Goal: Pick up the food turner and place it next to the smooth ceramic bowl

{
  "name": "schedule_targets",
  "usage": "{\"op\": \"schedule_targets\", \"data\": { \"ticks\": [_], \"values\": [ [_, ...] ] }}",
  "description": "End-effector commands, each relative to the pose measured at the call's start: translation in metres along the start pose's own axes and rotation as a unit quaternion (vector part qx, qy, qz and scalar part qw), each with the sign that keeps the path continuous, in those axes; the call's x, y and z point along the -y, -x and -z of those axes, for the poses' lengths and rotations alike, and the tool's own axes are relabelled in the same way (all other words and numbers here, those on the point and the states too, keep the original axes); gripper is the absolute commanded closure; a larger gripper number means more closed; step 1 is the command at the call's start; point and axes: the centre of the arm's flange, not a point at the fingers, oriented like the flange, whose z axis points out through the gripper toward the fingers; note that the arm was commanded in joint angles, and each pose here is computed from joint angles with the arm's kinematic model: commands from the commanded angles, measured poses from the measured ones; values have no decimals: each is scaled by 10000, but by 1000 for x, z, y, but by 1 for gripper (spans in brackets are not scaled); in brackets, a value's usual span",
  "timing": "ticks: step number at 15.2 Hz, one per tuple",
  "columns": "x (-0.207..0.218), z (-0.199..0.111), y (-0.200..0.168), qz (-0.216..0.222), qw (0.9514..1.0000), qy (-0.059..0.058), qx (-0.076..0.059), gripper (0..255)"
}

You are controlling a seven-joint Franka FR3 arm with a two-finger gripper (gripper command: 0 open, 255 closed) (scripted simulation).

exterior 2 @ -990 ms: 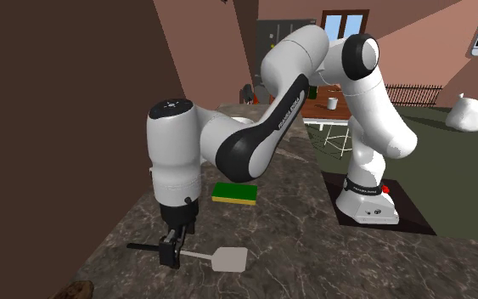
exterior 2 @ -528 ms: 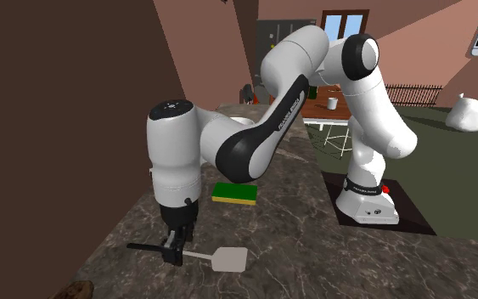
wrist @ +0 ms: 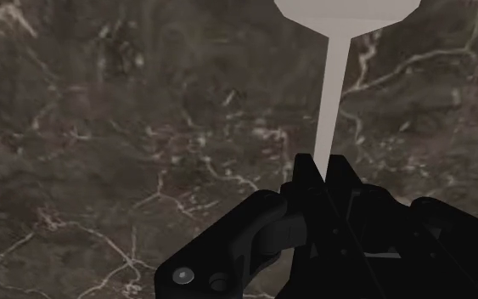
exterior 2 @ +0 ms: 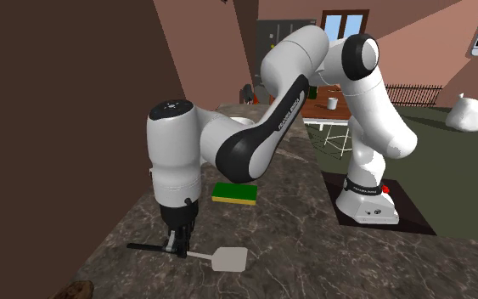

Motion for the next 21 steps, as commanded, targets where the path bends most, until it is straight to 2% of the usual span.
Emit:
{"op": "schedule_targets", "data": {
  "ticks": [1,21],
  "values": [
    [0,0,0,0,10000,0,0,255],
    [0,105,-7,0,10000,0,0,255]
  ]
}}
